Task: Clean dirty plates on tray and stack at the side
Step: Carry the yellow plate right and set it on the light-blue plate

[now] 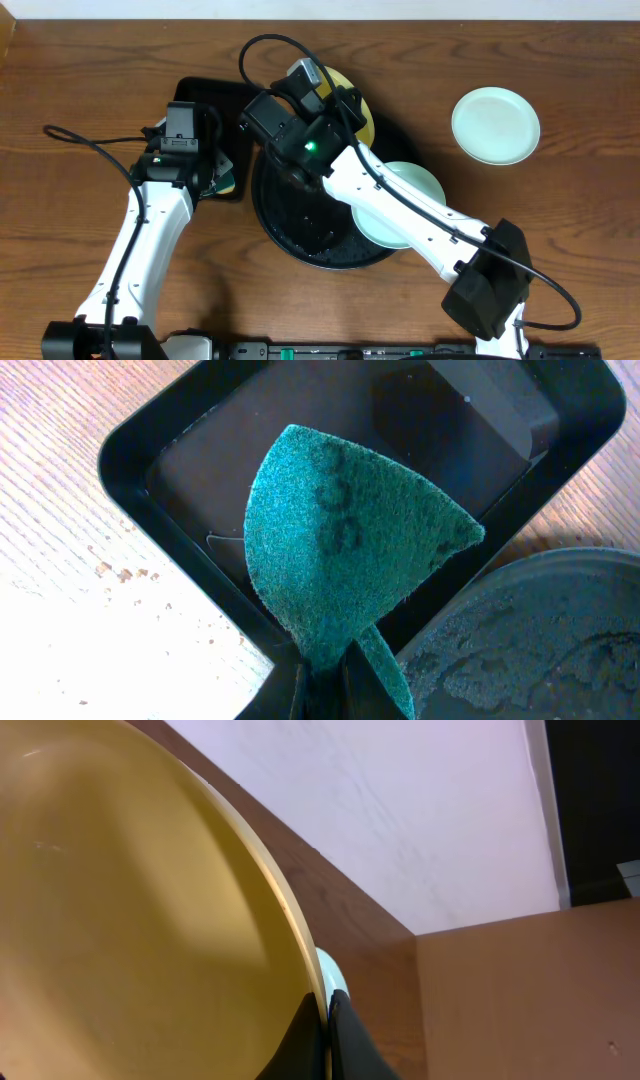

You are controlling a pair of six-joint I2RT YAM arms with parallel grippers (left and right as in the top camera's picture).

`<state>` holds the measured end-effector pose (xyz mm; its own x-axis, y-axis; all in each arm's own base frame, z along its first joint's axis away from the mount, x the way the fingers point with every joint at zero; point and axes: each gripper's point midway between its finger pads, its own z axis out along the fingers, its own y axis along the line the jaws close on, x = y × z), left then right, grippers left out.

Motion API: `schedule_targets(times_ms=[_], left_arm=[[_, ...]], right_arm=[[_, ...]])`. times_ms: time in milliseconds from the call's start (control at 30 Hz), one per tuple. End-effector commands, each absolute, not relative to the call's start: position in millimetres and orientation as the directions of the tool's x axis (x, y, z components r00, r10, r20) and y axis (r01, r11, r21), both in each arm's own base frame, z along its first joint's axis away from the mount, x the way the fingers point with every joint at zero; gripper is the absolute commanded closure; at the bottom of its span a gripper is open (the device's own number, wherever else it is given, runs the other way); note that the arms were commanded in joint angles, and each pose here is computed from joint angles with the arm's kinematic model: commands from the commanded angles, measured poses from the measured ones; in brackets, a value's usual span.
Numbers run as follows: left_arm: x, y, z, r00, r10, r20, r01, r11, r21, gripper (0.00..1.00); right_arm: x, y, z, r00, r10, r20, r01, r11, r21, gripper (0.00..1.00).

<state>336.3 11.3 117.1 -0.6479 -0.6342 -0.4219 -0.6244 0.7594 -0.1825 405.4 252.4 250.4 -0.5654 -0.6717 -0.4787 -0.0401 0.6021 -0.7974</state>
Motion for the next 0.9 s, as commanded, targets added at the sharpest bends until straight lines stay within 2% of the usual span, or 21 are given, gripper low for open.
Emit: schedule_targets(times_ms=[0, 67, 167, 300, 433, 500, 600, 767, 867], left_arm=[[336, 15, 115, -0.650, -0.629, -0.426, -0.626, 0.761, -0.169, 0.92], [336, 15, 115, -0.650, -0.629, -0.426, -0.626, 0.761, -0.169, 0.92], [336, 15, 115, -0.650, -0.629, -0.426, -0.626, 0.761, -0.169, 0.93], [336, 15, 115, -0.650, -0.629, -0.426, -0.626, 0.761, -0.169, 0.92], [336, 15, 115, -0.651, -0.629, -0.425, -0.626, 0.762, -0.168, 0.92], [336, 15, 115, -0.651, -0.629, -0.425, -0.626, 0.761, -0.168, 0.93], [336, 15, 115, -0.651, -0.629, -0.424, -0.626, 0.761, -0.168, 0.92], [336, 14, 115, -0.647, -0.633, -0.425, -0.629, 0.758, -0.171, 0.93], [336, 14, 115, -0.643, -0.639, -0.422, -0.633, 0.754, -0.177, 0.93]], right_arm=[[405, 243, 279, -0.548, -0.633, -0.547, 0.044, 0.631, -0.774, 0.99], [407, 242, 274, -0.556, -0.600, -0.575, 0.043, 0.670, -0.741, 0.99], [415, 246, 247, -0.605, -0.538, -0.587, -0.069, 0.770, -0.634, 0.99], [427, 228, 203, -0.754, -0.339, -0.563, -0.153, 0.923, -0.352, 0.99], [450, 175, 179, -0.880, -0.081, -0.468, -0.069, 0.997, -0.043, 0.98], [462, 117, 173, -0.907, 0.112, -0.407, 0.090, 0.993, 0.074, 0.98], [467, 42, 168, -0.888, 0.301, -0.347, 0.267, 0.953, 0.143, 0.98], [466, -62, 159, -0.776, 0.555, -0.300, 0.507, 0.831, 0.227, 0.98], [462, -102, 148, -0.715, 0.637, -0.288, 0.582, 0.771, 0.261, 0.98]])
